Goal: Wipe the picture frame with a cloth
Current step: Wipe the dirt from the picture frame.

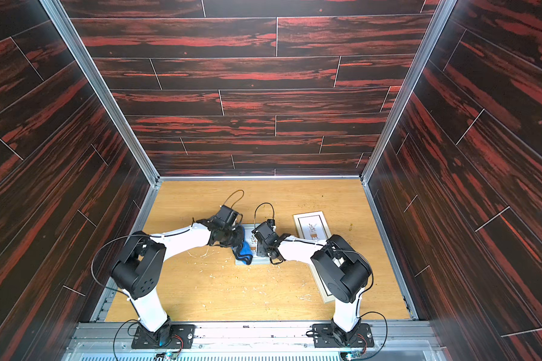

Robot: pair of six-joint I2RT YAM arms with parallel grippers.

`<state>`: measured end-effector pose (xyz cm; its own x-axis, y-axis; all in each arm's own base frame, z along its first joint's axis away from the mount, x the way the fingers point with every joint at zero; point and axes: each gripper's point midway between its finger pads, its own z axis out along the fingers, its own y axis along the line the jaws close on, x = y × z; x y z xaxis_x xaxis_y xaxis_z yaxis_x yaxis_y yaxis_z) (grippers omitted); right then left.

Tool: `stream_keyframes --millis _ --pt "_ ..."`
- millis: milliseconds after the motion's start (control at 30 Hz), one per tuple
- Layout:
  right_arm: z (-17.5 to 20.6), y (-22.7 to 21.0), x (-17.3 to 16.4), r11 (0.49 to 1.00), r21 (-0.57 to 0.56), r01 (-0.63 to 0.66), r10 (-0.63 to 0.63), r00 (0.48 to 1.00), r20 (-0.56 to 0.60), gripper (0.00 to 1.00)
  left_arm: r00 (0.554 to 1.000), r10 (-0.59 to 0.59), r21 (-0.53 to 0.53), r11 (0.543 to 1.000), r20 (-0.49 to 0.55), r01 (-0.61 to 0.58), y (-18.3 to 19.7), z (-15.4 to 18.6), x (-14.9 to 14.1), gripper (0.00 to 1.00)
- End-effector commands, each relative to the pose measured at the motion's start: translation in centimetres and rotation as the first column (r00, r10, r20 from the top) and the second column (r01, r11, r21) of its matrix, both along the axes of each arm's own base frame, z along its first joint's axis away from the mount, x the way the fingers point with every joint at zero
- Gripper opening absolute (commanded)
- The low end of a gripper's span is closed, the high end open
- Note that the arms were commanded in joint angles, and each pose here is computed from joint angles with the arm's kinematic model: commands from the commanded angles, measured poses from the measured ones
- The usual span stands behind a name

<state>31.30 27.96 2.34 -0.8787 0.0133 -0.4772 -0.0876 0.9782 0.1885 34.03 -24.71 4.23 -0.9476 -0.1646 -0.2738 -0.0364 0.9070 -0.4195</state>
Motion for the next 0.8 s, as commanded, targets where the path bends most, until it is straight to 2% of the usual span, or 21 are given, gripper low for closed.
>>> stream_keyframes --millis 0,233,367,500,700,767 --pt "-0.4 -0.8 0.1 0.999 -0.041 0.016 -0.017 1.0 -0.012 0.08 0.993 -0.037 -0.042 0.999 -0.114 0.033 -0.8 -1.7 -4.1 0.0" --pt "-0.1 -0.8 0.2 0.999 -0.041 0.025 -0.025 1.0 -0.004 0.08 0.99 -0.071 -0.114 0.992 -0.123 0.057 -2.5 -1.8 -7.2 0.0" --pt "-0.1 -0.6 0.3 0.999 -0.033 0.021 -0.021 1.0 -0.008 0.08 0.993 -0.062 -0.124 0.991 -0.105 0.048 -3.1 -1.9 -6.1 0.0" --pt "0.1 -0.9 0.3 0.999 -0.046 0.027 -0.028 1.0 -0.004 0.08 0.997 -0.014 -0.179 0.984 -0.072 0.001 -2.9 -1.3 -4.3 0.0" --pt "-0.2 -1.1 0.2 0.998 -0.052 0.033 -0.034 0.999 -0.007 0.08 0.992 -0.025 -0.227 0.974 -0.123 -0.003 -4.5 -3.2 -3.8 0.0" --pt "-0.3 -1.1 0.2 0.998 -0.054 0.035 -0.036 0.999 -0.008 0.08 0.992 -0.009 -0.201 0.979 -0.122 -0.016 -3.8 -3.5 -3.8 0.0"
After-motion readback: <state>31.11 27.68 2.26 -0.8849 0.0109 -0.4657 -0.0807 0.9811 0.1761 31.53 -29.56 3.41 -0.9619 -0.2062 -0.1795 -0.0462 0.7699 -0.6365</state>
